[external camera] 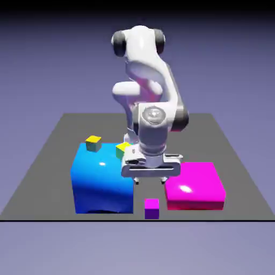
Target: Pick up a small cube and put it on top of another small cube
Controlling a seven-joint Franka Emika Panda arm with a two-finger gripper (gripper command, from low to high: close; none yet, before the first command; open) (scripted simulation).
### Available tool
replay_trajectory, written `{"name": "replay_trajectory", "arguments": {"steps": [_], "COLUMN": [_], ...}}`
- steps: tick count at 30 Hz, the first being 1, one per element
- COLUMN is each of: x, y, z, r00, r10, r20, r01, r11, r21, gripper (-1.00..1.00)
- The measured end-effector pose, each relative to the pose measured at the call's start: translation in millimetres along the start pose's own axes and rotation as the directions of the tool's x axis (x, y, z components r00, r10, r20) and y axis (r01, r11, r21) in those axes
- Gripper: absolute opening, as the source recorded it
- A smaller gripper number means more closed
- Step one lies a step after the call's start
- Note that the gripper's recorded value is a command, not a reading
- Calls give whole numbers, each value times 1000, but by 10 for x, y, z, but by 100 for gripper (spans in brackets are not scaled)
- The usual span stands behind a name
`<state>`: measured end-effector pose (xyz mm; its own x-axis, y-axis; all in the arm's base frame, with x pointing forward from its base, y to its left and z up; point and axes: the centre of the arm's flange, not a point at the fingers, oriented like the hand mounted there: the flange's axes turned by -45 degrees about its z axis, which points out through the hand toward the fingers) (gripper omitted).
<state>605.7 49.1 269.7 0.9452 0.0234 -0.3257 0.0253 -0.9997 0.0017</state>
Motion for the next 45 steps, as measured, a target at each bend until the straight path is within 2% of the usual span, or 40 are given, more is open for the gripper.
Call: {"name": "replay_trajectory", "arguments": {"steps": [11,13,17,18,20,24,28,35,42,45], "x": [534,549,420,393,393,535,296,-334,-1198,-1190], "y": [-70,-70,-79,-80,-82,-74,-614,44,658,986], "z": [975,1024,1580,1661,1661,1108,460,-481,-1262,-1167], "r00": [906,897,897,897,897,897,905,903,902,896], "r10": [16,17,17,17,17,17,-69,-22,5,50], "r20": [423,442,442,442,442,442,420,428,432,442], "r01": [-22,-23,-23,-23,-24,-24,89,45,-8,-69], "r11": [1000,1000,1000,1000,1000,1000,996,998,1000,997], "r21": [10,10,10,10,12,12,-27,-44,6,27], "gripper": [0,0,0,-100,-100,-100,-100,-100,-100,-100]}}
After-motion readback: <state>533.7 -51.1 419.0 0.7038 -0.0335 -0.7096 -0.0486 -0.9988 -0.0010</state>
